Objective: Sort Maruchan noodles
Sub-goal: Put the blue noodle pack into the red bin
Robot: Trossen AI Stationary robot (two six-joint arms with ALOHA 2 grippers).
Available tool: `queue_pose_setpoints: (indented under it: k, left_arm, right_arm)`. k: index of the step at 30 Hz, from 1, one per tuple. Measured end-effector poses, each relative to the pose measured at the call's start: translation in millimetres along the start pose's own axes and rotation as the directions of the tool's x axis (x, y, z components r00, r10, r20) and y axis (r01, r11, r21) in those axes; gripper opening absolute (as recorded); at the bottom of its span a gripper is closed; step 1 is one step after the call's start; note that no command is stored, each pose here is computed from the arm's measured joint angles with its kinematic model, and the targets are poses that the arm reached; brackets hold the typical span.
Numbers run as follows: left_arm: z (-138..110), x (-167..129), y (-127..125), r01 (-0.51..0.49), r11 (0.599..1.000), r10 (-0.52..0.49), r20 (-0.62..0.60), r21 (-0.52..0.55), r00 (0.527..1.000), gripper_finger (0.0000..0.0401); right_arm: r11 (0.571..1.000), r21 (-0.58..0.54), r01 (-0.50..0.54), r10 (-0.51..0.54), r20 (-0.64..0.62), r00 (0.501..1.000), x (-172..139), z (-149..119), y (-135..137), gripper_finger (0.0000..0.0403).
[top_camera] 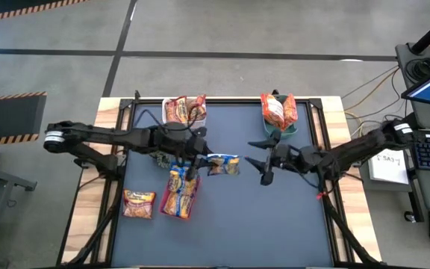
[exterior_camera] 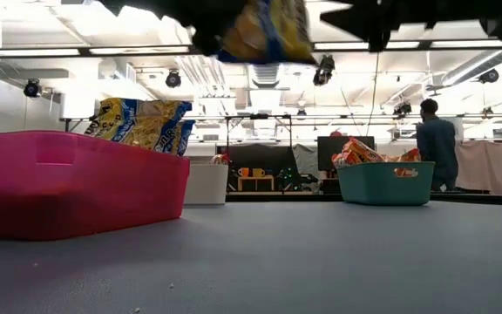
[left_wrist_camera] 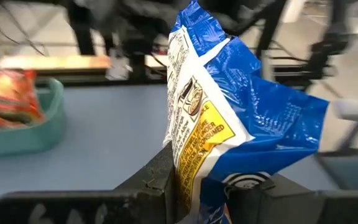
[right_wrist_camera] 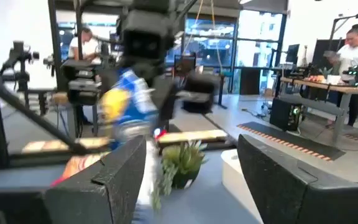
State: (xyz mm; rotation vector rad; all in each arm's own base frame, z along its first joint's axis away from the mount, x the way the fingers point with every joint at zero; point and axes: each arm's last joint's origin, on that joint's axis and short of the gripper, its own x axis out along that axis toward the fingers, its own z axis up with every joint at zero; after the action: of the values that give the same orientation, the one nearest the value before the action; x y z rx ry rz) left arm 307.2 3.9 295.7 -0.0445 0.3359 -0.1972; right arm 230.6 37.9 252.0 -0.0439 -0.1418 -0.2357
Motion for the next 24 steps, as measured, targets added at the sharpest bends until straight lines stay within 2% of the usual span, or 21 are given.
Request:
queue_pose_setpoints:
  k: [5,10,14,18,24]
  left_arm:
    - [7.1,-33.4,-11.5,0.044,0.991,-0.052,-0.062,-0.125,0.997,0.0081]
    - [8.0,-56.1,-28.1,0.049,0.973,-0.091,-0.183,-0.226,0.979,0.0080]
    - [-2.7,-61.8,-45.7,0.091,0.982,-0.137,-0.284,-0.167,0.949,0.0080]
    - [-18.9,-58.1,-62.8,0.111,0.991,-0.129,-0.344,-0.072,0.930,0.0080]
    - [-42.6,-59.2,-73.4,0.045,0.998,-0.055,-0.420,-0.034,0.906,0.0080]
  right_arm:
    - [1.000,0.005,0.018,-0.018,0.023,1.000,-5.0,23.4,-8.0,0.0245]
    - [0.999,-0.009,0.032,-0.032,0.011,0.999,-4.6,29.1,-12.2,0.0239]
    - [0.999,-0.028,0.034,-0.035,-0.016,0.999,-1.2,23.9,-11.6,0.0237]
    - [0.999,-0.036,0.041,-0.042,-0.028,0.999,1.1,21.0,-12.7,0.0241]
    - [0.998,-0.031,0.045,-0.046,-0.035,0.998,1.8,19.8,-13.4,0.0240]
